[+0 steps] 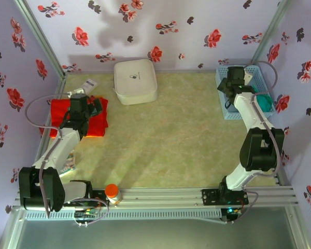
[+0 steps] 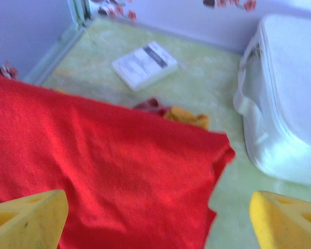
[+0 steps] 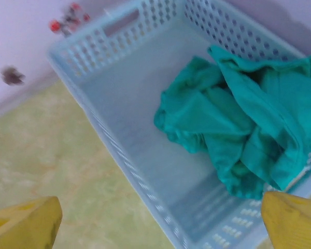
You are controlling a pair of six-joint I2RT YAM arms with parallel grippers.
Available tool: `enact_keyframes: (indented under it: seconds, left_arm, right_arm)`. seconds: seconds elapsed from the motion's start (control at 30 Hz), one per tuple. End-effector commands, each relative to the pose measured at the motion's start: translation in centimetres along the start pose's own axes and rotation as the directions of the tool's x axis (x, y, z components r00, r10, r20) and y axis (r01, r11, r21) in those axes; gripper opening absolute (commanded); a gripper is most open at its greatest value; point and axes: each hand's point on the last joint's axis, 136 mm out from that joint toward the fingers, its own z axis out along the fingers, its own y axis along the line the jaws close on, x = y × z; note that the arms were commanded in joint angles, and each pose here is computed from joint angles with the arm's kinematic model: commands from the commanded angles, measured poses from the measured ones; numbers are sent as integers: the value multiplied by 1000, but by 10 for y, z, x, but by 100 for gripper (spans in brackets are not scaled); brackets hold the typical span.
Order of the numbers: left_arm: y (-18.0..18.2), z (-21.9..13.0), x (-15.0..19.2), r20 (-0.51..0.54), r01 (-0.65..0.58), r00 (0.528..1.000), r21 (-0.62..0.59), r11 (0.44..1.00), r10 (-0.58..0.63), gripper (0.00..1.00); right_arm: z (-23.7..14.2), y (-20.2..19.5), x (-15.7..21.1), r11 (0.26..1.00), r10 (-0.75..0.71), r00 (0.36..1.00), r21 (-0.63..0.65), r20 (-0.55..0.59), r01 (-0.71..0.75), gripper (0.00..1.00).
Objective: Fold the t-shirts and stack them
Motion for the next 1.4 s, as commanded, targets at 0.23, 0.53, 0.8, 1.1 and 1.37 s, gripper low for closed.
enact_keyframes:
  seconds: [0.23, 0.53, 0.8, 1.1, 1.37]
  left_arm:
    - [5, -48, 41, -271, -7, 963, -27, 1000, 0, 91]
    - [15, -74, 44, -319, -21, 948, -50, 999, 4, 92]
    - [10, -83, 45, -312, -13, 950, 1, 1000, 13, 92]
    - [8, -85, 49, -304, -3, 953, 25, 1000, 10, 92]
    - [-2, -87, 46, -295, 42, 955, 70, 997, -20, 92]
  right_arm:
    - [28, -71, -2, 935, 60, 997, 353, -39, -43, 99]
    - [75, -82, 11, 926, 126, 985, 370, -116, -75, 90]
    - [84, -79, 14, 933, 155, 977, 347, -149, -95, 65]
    - [82, -79, 12, 936, 159, 975, 339, -156, -98, 0]
    - [40, -71, -16, 955, 157, 986, 263, -55, -137, 0]
